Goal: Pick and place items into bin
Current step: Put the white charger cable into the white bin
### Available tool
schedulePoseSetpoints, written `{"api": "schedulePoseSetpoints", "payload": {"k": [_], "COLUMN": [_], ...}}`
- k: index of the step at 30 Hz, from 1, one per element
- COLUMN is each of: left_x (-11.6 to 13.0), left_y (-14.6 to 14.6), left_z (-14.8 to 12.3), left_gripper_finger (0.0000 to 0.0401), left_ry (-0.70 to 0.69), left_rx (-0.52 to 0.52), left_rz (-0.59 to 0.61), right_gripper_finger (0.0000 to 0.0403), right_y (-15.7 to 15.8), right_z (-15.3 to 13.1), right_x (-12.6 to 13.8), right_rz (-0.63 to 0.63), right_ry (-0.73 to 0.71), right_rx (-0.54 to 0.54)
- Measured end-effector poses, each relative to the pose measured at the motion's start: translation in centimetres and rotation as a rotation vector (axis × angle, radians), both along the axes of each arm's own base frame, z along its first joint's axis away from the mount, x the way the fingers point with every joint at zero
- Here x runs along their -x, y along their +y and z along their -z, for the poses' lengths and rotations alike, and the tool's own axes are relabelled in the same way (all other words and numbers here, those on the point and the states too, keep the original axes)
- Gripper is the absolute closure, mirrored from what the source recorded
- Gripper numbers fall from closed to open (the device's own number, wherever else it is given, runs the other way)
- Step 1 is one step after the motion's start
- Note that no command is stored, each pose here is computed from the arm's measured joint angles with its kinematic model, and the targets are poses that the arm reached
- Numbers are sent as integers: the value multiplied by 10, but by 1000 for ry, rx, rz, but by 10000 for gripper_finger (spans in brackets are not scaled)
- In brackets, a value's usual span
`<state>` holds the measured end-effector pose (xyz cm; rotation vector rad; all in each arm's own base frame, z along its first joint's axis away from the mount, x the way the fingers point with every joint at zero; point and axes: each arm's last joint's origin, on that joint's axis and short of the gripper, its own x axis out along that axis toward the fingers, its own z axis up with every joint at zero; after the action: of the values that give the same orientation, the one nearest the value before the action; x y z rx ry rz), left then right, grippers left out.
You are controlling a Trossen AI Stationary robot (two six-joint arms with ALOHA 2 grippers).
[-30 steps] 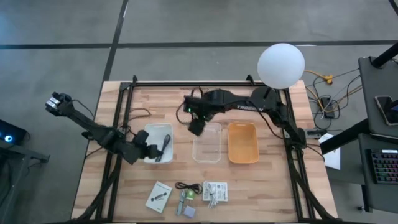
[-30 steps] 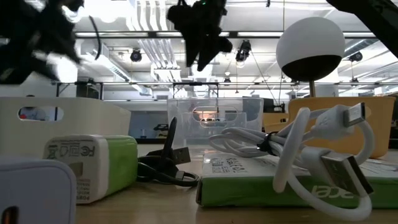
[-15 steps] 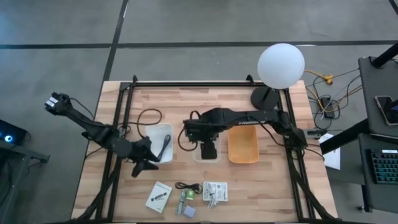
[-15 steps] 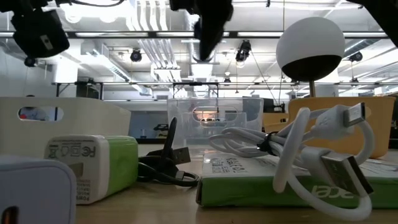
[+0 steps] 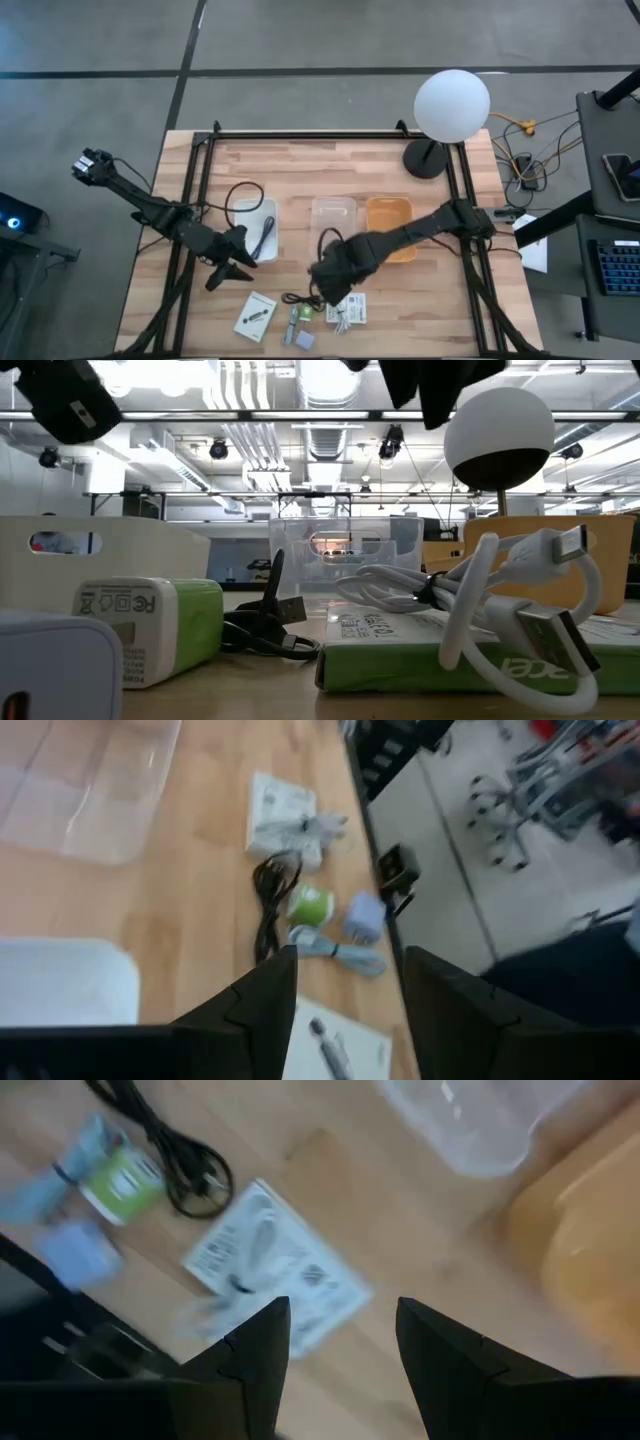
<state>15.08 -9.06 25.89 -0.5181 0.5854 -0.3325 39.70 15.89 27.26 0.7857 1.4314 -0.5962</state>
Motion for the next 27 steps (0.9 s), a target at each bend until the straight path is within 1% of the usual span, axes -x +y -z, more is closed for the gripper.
{"api": "schedulePoseSetpoints", "payload": {"k": [4, 7, 9, 13, 16, 18, 23, 27], "left_x": [-3, -5, -5, -6, -6, -6, -6, -6], "left_y": [-2, -3, -3, -3, -3, -3, -3, -3], "left_z": [-7, -11, -12, -14, -14, -14, -14, -14], "left_gripper_finger": [232, 232, 232, 232, 232, 232, 232, 232], "left_ry": [-39, -40, -41, -59, -62, -62, -64, -65], "left_rx": [98, 179, 196, 208, 209, 208, 211, 210], "left_rz": [-28, -53, -56, -55, -59, -61, -63, -63], "right_gripper_finger": [232, 232, 232, 232, 232, 232, 236, 248], "right_y": [24, 44, 53, 61, 63, 67, 77, 82], "right_z": [20, 38, 49, 70, 89, 97, 101, 102], "right_x": [-3, -4, -3, -5, -11, -16, -23, -19], "right_rz": [203, 267, 294, 293, 245, 222, 198, 184], "right_ry": [-44, -61, -58, -43, -22, -14, -21, 24], "right_rx": [-56, -81, -40, 22, 49, 48, 48, 85]}}
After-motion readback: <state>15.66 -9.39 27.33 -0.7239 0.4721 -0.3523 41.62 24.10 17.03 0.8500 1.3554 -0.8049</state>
